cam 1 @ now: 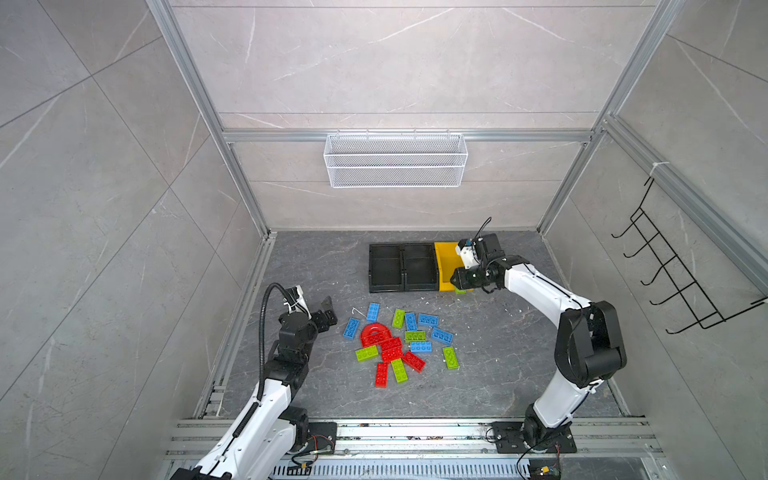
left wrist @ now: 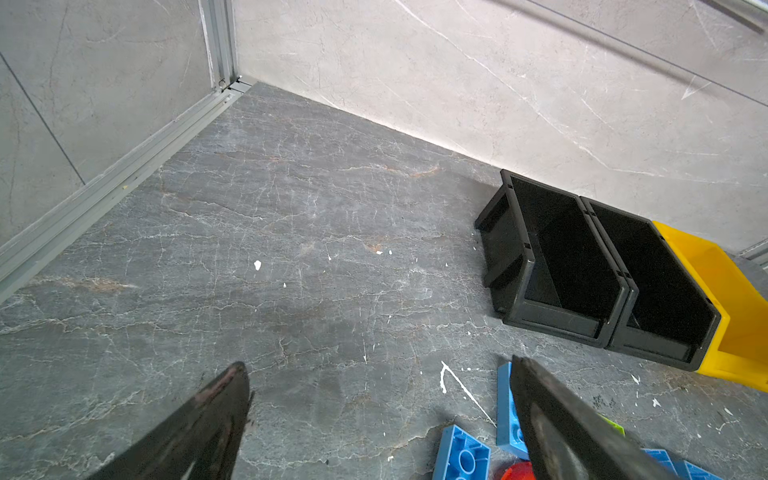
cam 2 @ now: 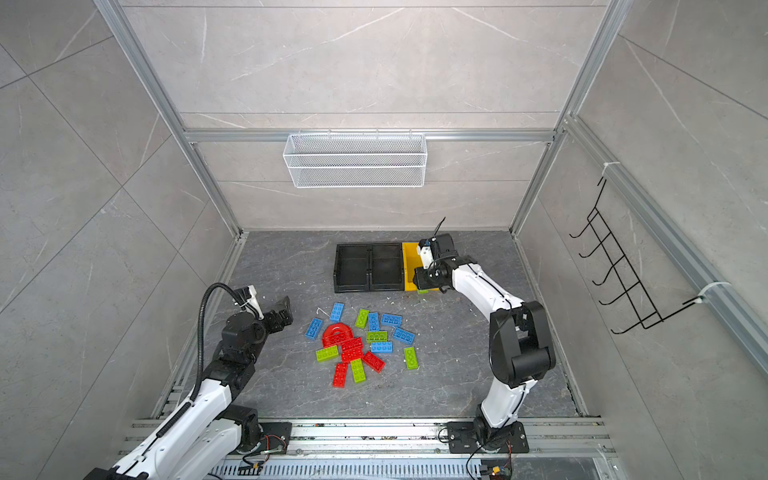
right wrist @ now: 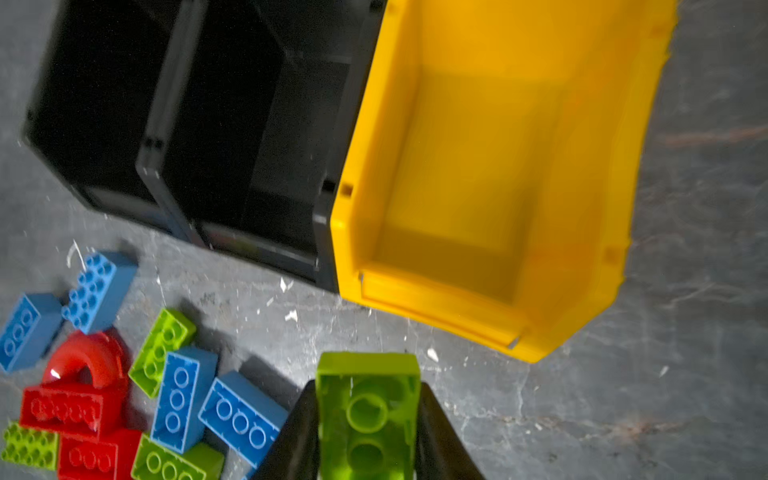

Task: Sort the legos into containers by color
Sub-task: 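Grasp the lime-green brick and lift it over the yellow bin, then open the right gripper to drop the lime-green brick into the yellow bin, then move the right gripper down onto a blue brick near the bins and grasp it, then lift the blue brick and carry it over the black bins, then open the right gripper to drop the blue brick into a black bin, then withdraw the right gripper from the bins toward the brick pile, then lower the right gripper onto a blue brick at the pile edge and grasp it, then lift the blue brick and carry it over the black bin nearest the yellow bin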

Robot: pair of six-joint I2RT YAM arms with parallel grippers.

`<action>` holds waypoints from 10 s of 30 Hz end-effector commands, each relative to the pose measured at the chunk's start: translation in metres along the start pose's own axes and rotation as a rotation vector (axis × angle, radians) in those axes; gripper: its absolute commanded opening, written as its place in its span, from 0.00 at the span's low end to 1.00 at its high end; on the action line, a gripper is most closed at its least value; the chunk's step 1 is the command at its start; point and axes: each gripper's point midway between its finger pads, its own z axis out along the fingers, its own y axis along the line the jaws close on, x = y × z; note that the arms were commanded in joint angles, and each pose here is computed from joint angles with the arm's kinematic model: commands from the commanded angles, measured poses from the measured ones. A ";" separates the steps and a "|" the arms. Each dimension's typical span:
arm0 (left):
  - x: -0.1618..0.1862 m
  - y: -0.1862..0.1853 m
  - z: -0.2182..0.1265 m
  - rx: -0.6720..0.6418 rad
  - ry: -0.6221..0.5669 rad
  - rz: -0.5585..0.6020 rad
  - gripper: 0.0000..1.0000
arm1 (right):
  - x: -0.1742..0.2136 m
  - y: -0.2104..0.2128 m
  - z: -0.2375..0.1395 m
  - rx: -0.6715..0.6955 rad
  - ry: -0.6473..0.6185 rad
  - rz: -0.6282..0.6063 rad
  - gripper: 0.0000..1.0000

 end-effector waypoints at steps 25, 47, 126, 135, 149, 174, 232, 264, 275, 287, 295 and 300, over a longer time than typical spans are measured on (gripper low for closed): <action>-0.017 -0.017 0.006 0.064 -0.031 -0.007 1.00 | -0.087 -0.040 0.027 0.091 -0.164 0.100 0.62; -0.013 -0.021 0.013 0.072 0.011 0.000 1.00 | 0.095 0.075 0.023 0.056 0.251 -0.219 0.73; -0.011 -0.016 0.014 0.043 0.020 0.004 1.00 | 0.101 0.069 0.073 0.041 0.237 -0.226 0.42; -0.007 -0.019 0.019 0.058 0.036 -0.007 1.00 | 0.100 0.087 0.065 -0.047 0.208 -0.177 0.31; -0.006 -0.032 0.019 0.125 0.049 -0.030 1.00 | 0.058 0.107 0.019 -0.116 0.081 -0.153 0.20; 0.000 -0.031 0.017 0.140 0.043 -0.022 1.00 | -0.063 0.079 0.074 -0.157 -0.124 -0.037 0.21; -0.002 -0.027 0.016 0.117 0.034 -0.019 1.00 | 0.154 0.062 -0.020 0.063 0.139 -0.051 0.76; -0.008 -0.023 0.011 0.102 0.000 -0.012 1.00 | 0.160 0.073 0.026 0.119 0.395 -0.260 0.70; -0.006 -0.033 0.013 0.147 0.029 -0.020 1.00 | 0.148 0.067 0.039 0.099 0.390 -0.211 0.54; -0.008 -0.031 0.012 0.140 0.021 -0.011 1.00 | 0.148 0.067 0.048 0.039 0.378 -0.144 0.38; -0.004 -0.030 0.016 0.130 0.029 -0.014 1.00 | 0.150 0.071 0.047 -0.007 0.325 -0.106 0.27; -0.004 -0.032 0.016 0.140 0.039 -0.014 1.00 | 0.146 0.076 0.044 -0.034 0.293 -0.088 0.22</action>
